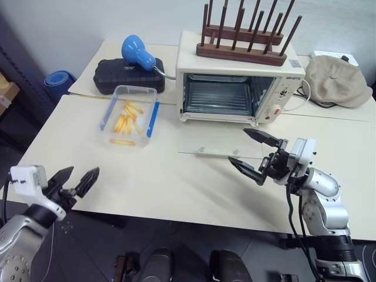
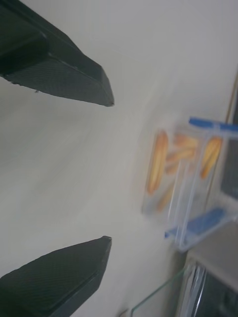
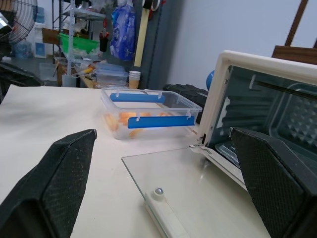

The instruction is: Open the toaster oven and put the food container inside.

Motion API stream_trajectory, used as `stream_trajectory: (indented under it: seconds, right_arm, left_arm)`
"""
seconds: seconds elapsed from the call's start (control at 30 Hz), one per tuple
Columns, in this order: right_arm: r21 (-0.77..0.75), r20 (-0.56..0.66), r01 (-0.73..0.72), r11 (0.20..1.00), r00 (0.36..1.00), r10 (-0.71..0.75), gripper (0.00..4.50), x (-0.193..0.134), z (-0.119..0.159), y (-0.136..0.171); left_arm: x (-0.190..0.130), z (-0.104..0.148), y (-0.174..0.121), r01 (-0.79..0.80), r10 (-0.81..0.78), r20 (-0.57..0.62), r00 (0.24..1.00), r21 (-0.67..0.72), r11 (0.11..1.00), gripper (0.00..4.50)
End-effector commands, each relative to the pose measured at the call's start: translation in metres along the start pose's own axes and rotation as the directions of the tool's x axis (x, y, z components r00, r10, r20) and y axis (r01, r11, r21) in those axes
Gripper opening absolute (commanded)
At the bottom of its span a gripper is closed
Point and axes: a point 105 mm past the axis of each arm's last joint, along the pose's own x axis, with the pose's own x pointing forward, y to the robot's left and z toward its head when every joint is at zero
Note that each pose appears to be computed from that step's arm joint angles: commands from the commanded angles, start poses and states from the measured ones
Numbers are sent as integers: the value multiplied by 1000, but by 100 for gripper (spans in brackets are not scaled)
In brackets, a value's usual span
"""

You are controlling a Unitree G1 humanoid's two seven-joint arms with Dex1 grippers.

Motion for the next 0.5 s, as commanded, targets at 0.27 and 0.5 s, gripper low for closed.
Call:
stream_trajectory:
  seconds: [0.27,0.5]
  right_arm:
    - [-45,10,-12,999,1000,13,450,6,7,-5]
    - [-38,6,-14,999,1000,14,450,12,7,3]
  left_arm:
    - [73,-7,-20,-180,96,-285,954,-283,942,444]
    - [117,16,-26,-239,150,-254,956,-370,898,444]
